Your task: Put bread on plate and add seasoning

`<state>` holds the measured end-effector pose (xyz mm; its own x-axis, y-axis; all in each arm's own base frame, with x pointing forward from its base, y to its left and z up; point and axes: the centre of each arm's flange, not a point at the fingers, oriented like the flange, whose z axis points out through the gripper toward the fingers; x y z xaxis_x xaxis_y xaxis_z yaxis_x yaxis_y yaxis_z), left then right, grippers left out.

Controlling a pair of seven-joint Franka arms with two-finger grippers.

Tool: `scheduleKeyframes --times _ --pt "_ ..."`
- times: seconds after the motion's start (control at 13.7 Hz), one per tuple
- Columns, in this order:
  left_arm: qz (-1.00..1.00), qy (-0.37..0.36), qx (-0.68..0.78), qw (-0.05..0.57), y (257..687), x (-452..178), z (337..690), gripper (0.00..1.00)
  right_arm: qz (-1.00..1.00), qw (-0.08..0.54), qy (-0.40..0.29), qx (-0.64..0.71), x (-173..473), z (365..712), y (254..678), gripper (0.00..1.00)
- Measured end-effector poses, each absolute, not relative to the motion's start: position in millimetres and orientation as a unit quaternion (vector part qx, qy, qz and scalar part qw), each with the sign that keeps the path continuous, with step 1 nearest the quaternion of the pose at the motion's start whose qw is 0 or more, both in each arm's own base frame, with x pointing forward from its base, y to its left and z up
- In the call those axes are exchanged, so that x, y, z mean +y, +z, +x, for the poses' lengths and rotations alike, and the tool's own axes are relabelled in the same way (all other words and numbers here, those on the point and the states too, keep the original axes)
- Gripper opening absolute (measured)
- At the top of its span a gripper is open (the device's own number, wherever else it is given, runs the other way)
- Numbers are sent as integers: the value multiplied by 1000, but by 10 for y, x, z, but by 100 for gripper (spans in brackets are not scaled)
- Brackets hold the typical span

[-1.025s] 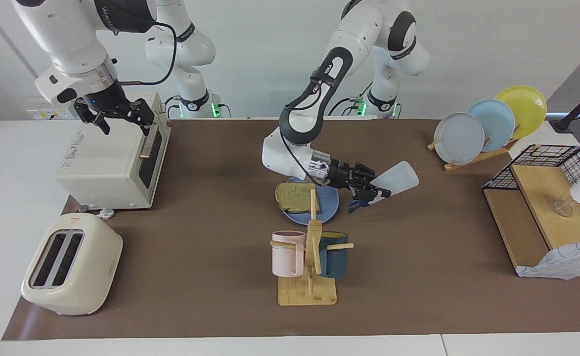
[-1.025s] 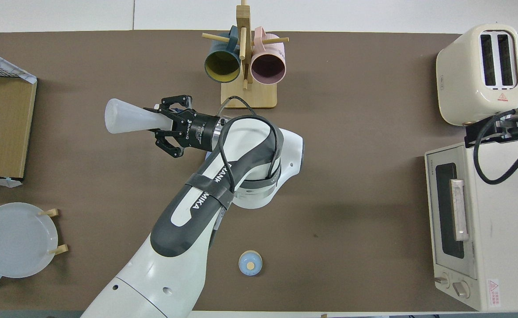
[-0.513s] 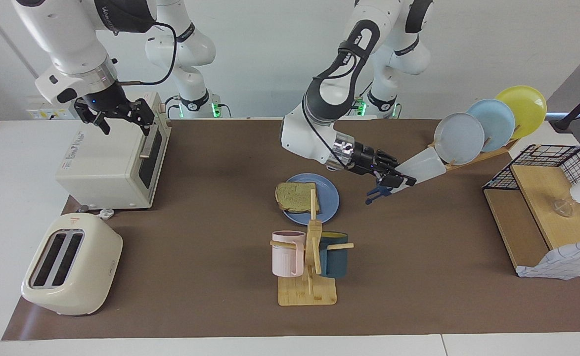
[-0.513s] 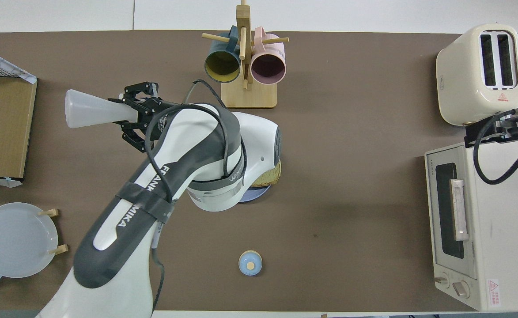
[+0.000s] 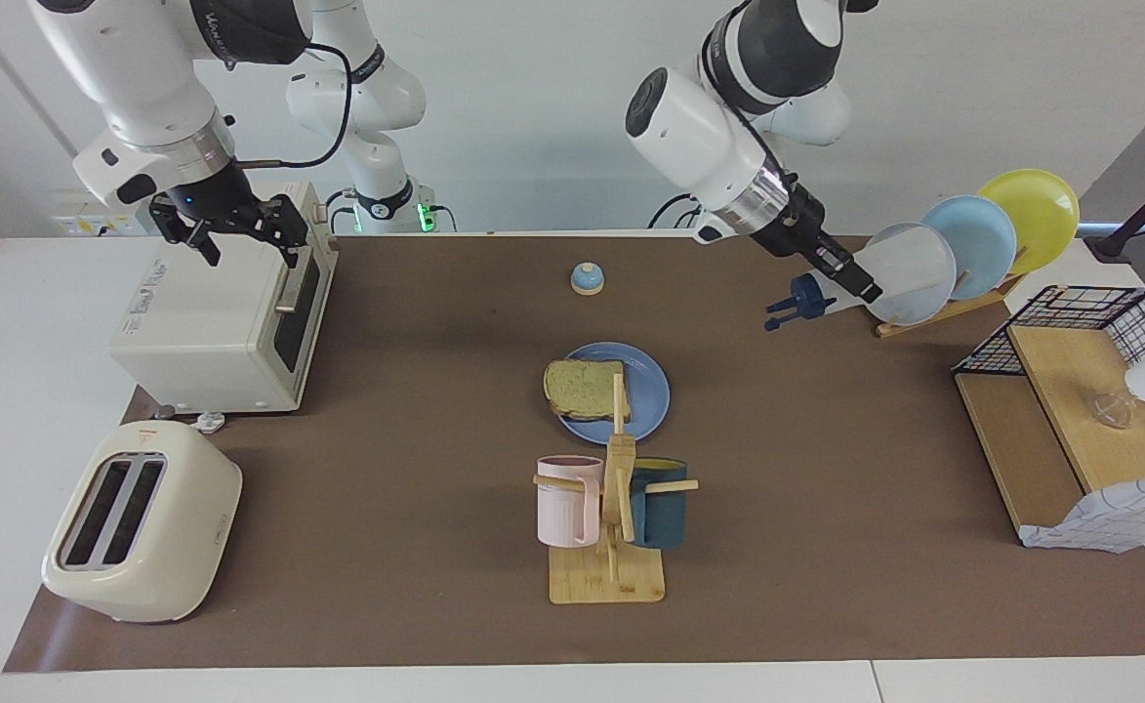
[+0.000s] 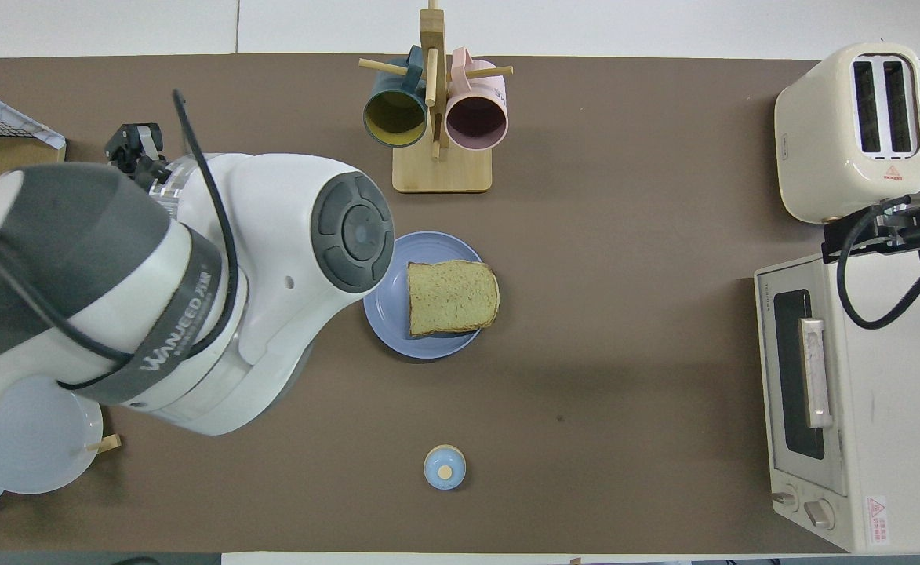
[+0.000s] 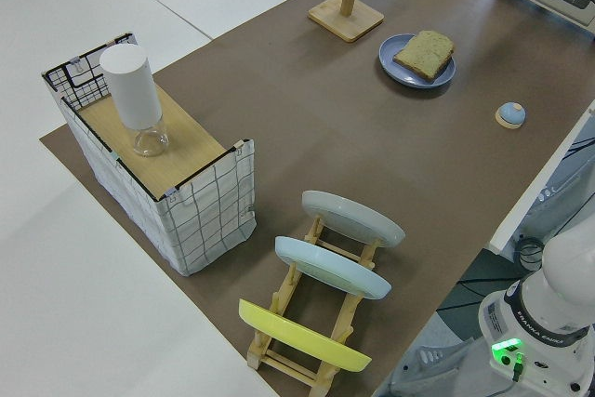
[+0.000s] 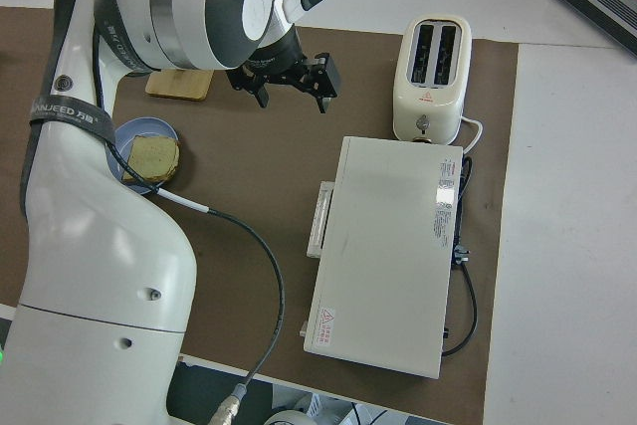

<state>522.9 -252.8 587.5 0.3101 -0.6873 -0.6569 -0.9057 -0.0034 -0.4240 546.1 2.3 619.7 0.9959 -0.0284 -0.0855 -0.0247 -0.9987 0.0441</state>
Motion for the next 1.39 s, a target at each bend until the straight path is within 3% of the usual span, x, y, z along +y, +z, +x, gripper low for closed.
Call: scheduleKeyframes --times 0.51,1.39 --pt "-798 37 538 270 6400 -2084 5183 37 999 21 -43 -14 13 5461 6197 100" --pt "-937 -160 304 70 6446 -1690 5654 37 999 21 -43 -14 13 5461 6197 100"
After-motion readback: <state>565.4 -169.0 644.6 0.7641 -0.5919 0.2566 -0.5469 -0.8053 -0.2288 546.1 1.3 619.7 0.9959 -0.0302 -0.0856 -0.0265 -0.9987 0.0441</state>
